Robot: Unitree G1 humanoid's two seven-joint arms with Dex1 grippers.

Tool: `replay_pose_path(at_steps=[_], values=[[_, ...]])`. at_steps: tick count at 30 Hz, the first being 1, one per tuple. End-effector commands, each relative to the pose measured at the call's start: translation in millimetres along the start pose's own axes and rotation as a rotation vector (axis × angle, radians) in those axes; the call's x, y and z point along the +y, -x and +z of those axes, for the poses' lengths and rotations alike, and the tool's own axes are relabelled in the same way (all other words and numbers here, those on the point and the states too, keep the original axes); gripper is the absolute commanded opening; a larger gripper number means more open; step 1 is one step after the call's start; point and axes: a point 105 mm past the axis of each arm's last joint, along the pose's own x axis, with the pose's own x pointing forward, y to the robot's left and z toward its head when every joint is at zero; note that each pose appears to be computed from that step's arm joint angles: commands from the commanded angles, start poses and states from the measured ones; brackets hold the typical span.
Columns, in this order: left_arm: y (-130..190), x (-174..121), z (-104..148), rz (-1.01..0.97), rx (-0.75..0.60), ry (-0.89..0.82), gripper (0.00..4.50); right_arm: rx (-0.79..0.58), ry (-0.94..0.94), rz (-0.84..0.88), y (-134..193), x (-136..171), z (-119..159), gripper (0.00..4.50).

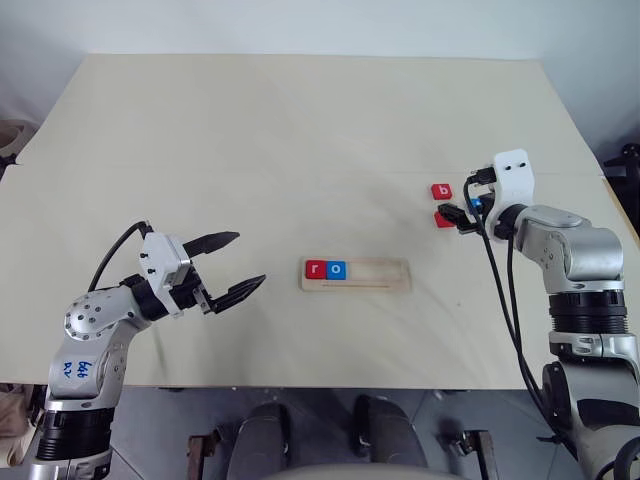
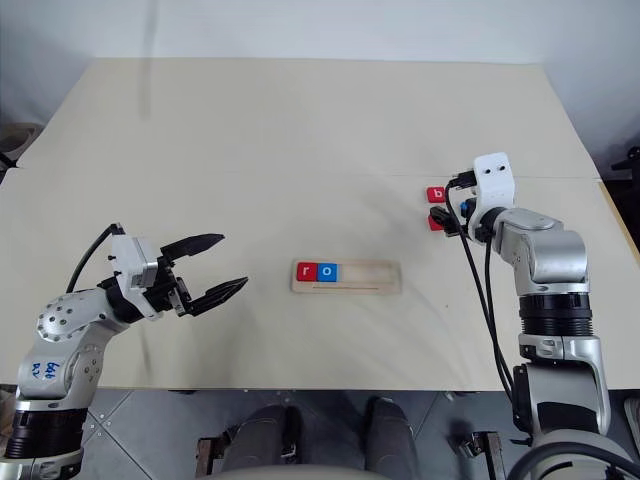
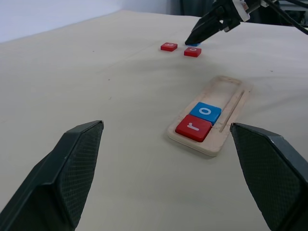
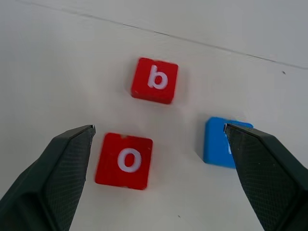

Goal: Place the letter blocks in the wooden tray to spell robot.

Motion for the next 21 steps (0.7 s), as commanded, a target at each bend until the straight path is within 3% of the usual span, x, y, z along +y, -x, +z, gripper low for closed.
replay_pose_path(at_steps=[1, 11, 21], values=[[-0.5, -2.7, 11.0, -0.004, -0.033, -0.029, 4.48, -0.024, -0.007, -0.055, 6.3, -15.2, 4.7, 4.50], [-2.7, -2.3, 10.3, -0.008, -0.035, -0.024, 4.48, -0.025, -0.034, -0.049, 6.2, -13.5, 1.1, 4.50], [-9.9, -0.6, 11.7, -0.025, -0.045, -0.028, 4.48, -0.061, -0.091, -0.097, -38.3, -1.9, 21.4, 4.50]])
